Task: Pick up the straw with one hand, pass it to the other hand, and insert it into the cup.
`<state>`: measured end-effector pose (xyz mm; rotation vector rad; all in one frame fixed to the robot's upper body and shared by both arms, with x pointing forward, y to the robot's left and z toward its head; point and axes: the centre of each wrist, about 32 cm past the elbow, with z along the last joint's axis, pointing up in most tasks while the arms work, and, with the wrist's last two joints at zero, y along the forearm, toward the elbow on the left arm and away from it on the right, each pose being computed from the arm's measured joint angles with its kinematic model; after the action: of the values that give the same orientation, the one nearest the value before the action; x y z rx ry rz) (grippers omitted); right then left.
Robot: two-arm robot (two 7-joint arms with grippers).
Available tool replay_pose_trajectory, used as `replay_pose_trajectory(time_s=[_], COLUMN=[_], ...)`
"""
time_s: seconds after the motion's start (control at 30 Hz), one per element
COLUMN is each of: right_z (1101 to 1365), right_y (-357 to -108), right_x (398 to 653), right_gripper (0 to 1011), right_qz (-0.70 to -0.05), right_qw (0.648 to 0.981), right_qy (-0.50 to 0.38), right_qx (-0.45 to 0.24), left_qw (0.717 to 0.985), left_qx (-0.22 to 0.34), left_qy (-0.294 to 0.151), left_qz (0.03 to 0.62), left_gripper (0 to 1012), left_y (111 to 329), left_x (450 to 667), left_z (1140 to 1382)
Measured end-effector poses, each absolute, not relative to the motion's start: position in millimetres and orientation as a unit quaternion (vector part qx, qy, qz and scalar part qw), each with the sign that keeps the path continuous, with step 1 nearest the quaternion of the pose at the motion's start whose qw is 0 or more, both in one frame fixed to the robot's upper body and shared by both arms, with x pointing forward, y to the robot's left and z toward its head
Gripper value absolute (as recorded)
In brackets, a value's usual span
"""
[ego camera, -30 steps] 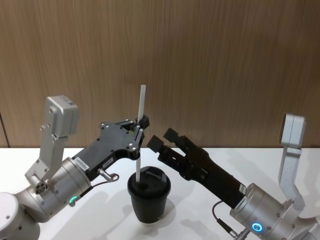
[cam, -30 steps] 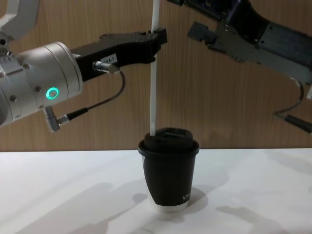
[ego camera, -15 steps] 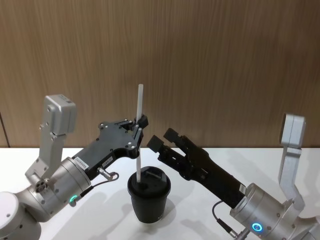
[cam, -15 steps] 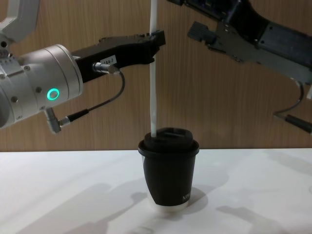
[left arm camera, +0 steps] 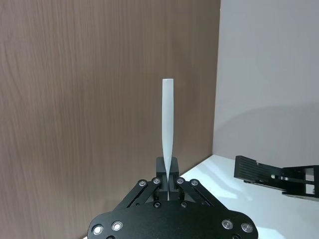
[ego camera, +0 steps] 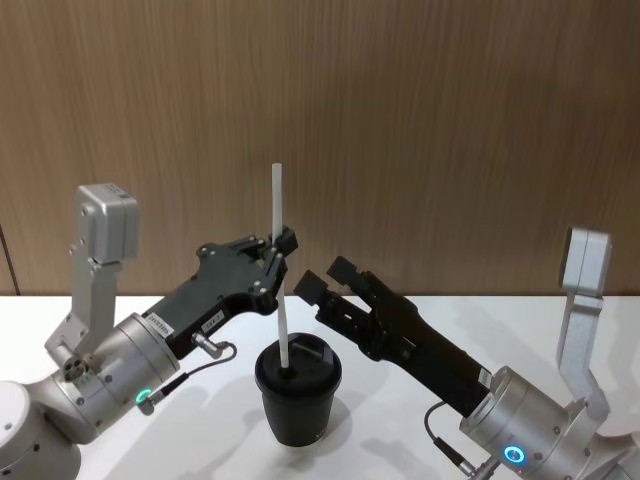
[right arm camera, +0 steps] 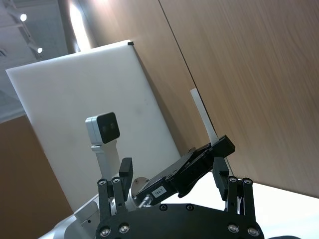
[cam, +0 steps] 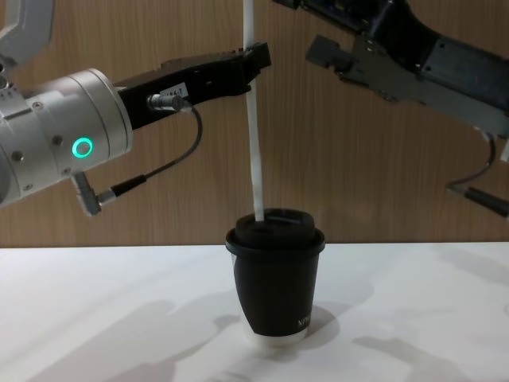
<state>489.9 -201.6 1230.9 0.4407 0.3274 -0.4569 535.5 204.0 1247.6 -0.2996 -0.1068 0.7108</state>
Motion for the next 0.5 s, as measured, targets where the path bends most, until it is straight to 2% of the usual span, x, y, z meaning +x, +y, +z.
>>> replay_pose_trajectory(time_s=[0.5], right_z=[1230.9], right_y=[-201.5], right_x=[489.9], right_gripper=[1001], right_qz=[-0.224], right_qw=[0.937], right_qy=[0.160], right_qx=[0.216], left_qw=[0.927], left_qx=[-0.144], left_qy=[-0.031], left_qz=[0.345], left_gripper=[14], left_y=[205.8], left_x=[536.1], left_z=[1242.8])
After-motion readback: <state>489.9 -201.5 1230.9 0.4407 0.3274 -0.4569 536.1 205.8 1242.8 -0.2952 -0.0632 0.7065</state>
